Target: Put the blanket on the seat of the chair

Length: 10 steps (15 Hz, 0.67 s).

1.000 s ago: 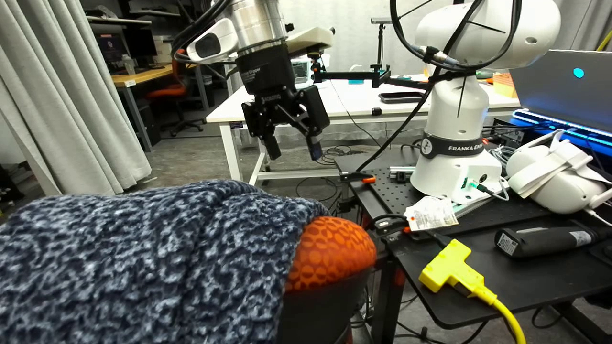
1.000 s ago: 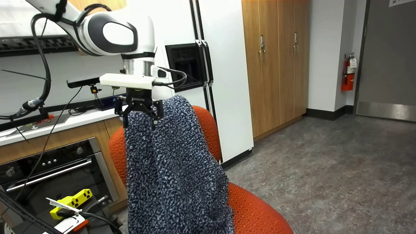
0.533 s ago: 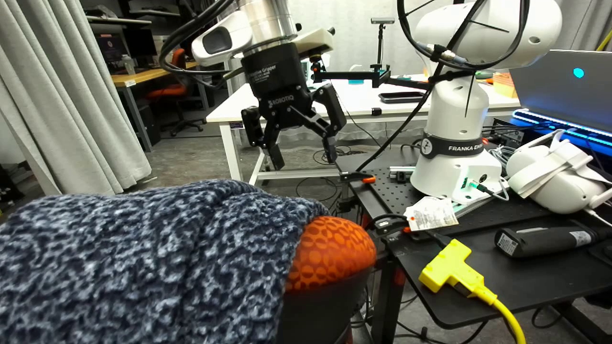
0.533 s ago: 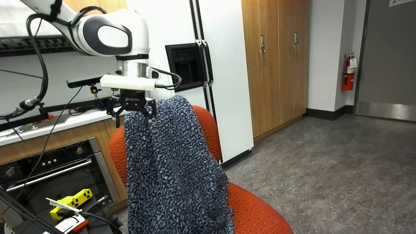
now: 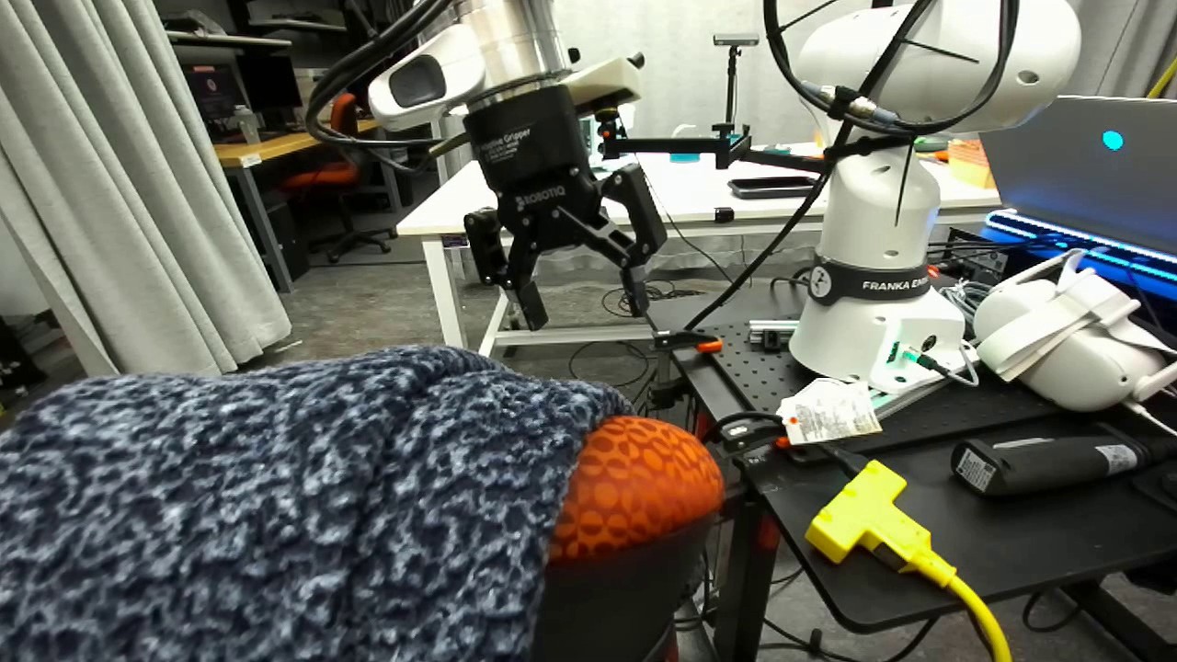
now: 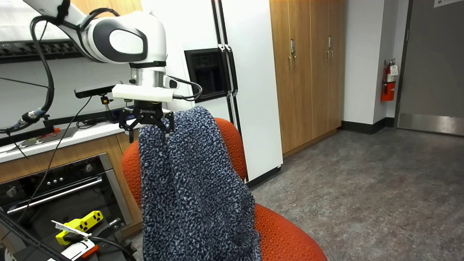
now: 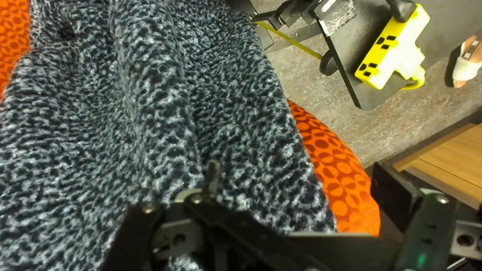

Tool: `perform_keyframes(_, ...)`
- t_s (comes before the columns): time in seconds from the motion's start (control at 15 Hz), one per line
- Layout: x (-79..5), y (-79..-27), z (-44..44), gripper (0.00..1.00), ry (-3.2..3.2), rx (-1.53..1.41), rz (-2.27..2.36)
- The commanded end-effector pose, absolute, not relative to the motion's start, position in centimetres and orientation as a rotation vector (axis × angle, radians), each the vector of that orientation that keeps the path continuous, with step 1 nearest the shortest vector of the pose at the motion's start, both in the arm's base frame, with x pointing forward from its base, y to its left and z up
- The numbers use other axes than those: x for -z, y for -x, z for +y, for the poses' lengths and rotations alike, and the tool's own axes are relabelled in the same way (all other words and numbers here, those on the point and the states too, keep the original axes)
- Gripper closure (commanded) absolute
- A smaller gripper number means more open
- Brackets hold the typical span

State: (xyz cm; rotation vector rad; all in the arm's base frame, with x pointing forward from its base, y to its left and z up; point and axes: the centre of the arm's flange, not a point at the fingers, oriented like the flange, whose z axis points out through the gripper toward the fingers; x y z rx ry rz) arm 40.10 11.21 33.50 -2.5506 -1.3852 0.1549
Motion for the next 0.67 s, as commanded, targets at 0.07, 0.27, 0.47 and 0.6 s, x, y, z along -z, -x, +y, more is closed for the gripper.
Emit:
perform_keyframes(0.07,-33.9,-41.7,12.7,0.0,2.473,0.072,-1.38)
perform_keyframes(0.27,-35.1,-42.7,15.1,0.0,2.379,0.276,-1.399)
perform_keyframes(0.47,-35.4,-42.7,17.7,0.0,2.246,0.422,-1.47)
perform_keyframes(0.6,-35.0,-42.6,19.2,0.0,2.161,0.496,-1.524)
